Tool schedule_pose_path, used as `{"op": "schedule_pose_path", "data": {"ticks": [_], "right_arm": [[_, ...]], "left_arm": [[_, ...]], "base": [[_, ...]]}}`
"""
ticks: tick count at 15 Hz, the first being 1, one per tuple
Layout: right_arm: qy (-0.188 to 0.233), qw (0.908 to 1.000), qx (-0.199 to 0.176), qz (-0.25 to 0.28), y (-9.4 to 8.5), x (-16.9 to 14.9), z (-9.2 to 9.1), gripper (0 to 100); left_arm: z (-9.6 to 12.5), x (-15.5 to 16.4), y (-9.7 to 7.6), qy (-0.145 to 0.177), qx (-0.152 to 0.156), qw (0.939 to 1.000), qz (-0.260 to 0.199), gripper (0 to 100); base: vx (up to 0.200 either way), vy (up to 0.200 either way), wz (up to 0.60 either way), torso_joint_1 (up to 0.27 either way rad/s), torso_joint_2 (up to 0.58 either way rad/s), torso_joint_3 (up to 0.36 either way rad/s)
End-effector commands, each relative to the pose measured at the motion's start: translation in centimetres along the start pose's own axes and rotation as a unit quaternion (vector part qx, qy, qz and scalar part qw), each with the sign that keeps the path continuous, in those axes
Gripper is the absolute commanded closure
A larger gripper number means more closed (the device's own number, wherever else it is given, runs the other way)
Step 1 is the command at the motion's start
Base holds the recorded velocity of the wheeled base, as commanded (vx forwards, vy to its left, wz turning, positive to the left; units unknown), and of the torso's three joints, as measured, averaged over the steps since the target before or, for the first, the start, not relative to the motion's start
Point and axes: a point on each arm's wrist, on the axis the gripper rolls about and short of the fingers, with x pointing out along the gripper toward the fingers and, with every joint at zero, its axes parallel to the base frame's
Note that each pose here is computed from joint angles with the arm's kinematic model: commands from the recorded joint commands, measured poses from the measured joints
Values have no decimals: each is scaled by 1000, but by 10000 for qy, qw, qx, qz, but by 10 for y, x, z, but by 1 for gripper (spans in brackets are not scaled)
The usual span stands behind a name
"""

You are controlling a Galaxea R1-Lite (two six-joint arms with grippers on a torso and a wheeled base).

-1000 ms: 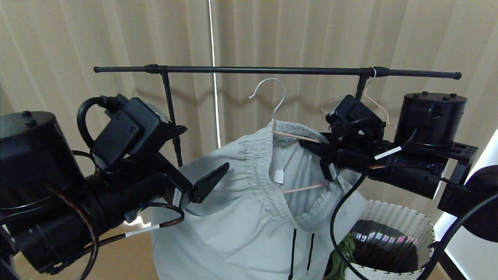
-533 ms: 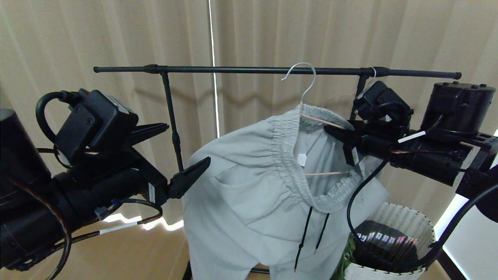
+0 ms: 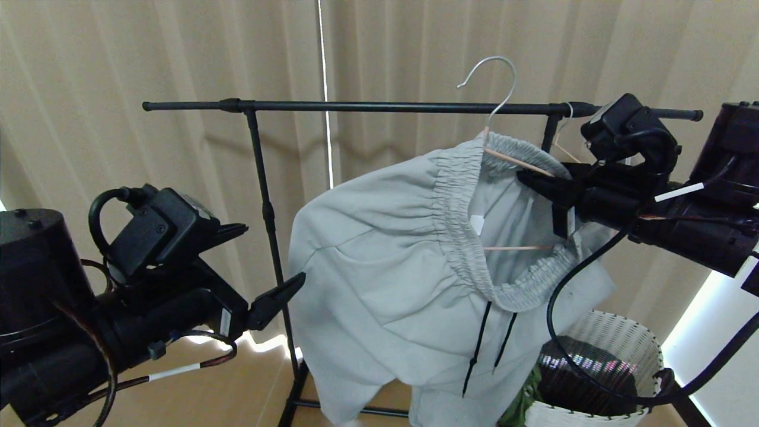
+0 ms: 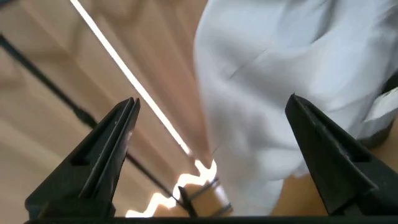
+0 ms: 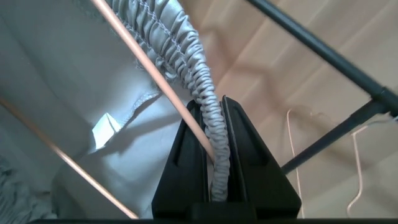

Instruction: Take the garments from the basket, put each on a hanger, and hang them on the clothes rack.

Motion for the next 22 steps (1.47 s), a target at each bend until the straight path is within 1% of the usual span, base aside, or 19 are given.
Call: {"op": "schedule_pose_path", "data": {"ticks": [1, 3, 6, 7, 9, 10, 11, 14, 17, 18, 20, 22], "right_arm": [[-145, 9999, -13, -23, 0, -8, 8, 100], [-215, 9998, 10, 22, 2, -10, 12, 100], [-330, 9993, 36, 156, 10, -12, 18, 100], [-323, 9993, 36, 159, 10, -11, 18, 100], [-323, 9993, 36, 159, 10, -11, 18, 100], [-300, 9994, 31, 144, 10, -11, 17, 100], [-272, 9996, 33, 98, 8, -10, 16, 100], [-120, 9998, 34, -137, -4, -11, 9, 100], [9, 9996, 42, -281, -12, -10, 2, 100], [23, 9996, 37, -275, -12, -10, 2, 100], [134, 9994, 46, -301, -13, -12, -5, 100], [117, 9995, 44, -300, -13, -12, -5, 100]], "left_arm": [[-10, 14, 3, 258, -47, 9997, 31, 0], [-12, 20, 4, 346, -75, 9994, 46, 0], [-14, 23, 5, 374, -80, 9993, 35, 0], [-13, 23, 5, 351, -82, 9993, -22, 100], [-13, 23, 5, 336, -84, 9994, -41, 100], [-16, 21, 9, 380, -93, 9992, 55, 100], [-22, 18, 14, 494, -91, 9986, 178, 100], [-32, 1, 29, 578, -177, 9963, 615, 100], [-31, -6, 37, 477, -263, 9948, 861, 100], [-29, -7, 38, 428, -364, 9945, 890, 100], [-26, -7, 40, 268, -762, 9922, 949, 100], [-28, -7, 38, 306, -900, 9911, 936, 100]], "base": [[0, 0, 0, 0, 0, 0], [0, 0, 0, 0, 0, 0], [0, 0, 0, 0, 0, 0], [0, 0, 0, 0, 0, 0], [0, 0, 0, 0, 0, 0], [0, 0, 0, 0, 0, 0], [0, 0, 0, 0, 0, 0], [0, 0, 0, 0, 0, 0], [0, 0, 0, 0, 0, 0], [0, 0, 0, 0, 0, 0], [0, 0, 0, 0, 0, 0], [0, 0, 0, 0, 0, 0]]}}
